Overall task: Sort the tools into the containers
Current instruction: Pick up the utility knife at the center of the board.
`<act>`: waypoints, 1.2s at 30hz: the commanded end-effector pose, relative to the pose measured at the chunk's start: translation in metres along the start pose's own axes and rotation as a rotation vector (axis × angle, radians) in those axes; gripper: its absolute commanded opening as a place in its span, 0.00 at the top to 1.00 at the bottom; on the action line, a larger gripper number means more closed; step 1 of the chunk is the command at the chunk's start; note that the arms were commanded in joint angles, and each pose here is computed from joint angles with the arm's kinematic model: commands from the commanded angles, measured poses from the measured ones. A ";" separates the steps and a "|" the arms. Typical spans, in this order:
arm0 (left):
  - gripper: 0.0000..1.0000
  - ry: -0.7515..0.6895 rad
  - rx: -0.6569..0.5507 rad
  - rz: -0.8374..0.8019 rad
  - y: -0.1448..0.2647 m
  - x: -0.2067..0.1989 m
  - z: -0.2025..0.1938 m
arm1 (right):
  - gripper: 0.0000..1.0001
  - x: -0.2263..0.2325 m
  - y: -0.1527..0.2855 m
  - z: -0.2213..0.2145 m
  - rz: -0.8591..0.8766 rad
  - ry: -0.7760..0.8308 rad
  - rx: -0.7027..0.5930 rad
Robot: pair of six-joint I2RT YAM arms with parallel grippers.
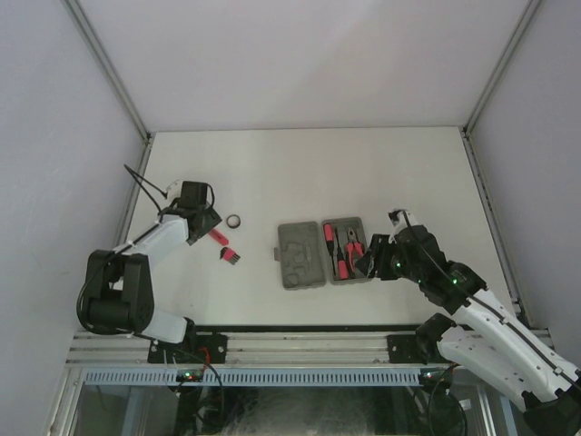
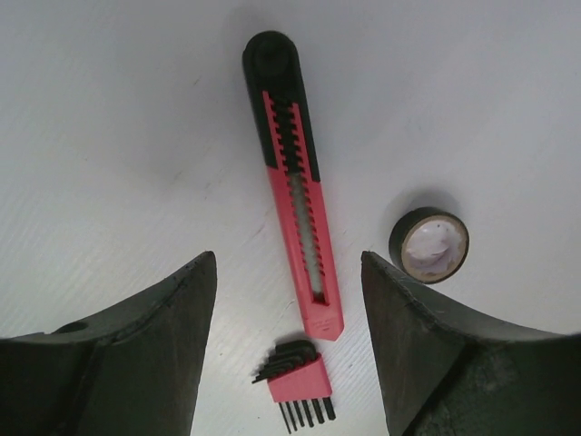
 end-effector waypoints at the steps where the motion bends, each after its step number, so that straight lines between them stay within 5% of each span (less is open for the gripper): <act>1: 0.31 0.058 -0.080 -0.010 -0.003 -0.013 0.028 | 0.51 0.000 0.003 0.001 0.001 -0.015 -0.025; 11: 0.33 0.024 -0.027 0.067 -0.021 -0.015 0.036 | 0.51 -0.001 0.002 -0.002 0.000 -0.026 -0.025; 29: 0.56 -0.041 0.067 0.090 -0.042 -0.021 0.030 | 0.51 -0.005 0.002 -0.005 -0.014 -0.013 -0.031; 36: 0.57 -0.062 0.095 0.098 -0.041 -0.021 0.030 | 0.51 -0.002 0.002 -0.004 0.006 -0.009 -0.032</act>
Point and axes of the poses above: each gripper's point midway between its finger pads, its own y axis back along the fingers, its own x axis along the line the jaws close on, z = x × y, the point moved 10 cm from there along y, back along the fingers, and after that the axes turned 10 degrees about -y, right-handed, at the moved point
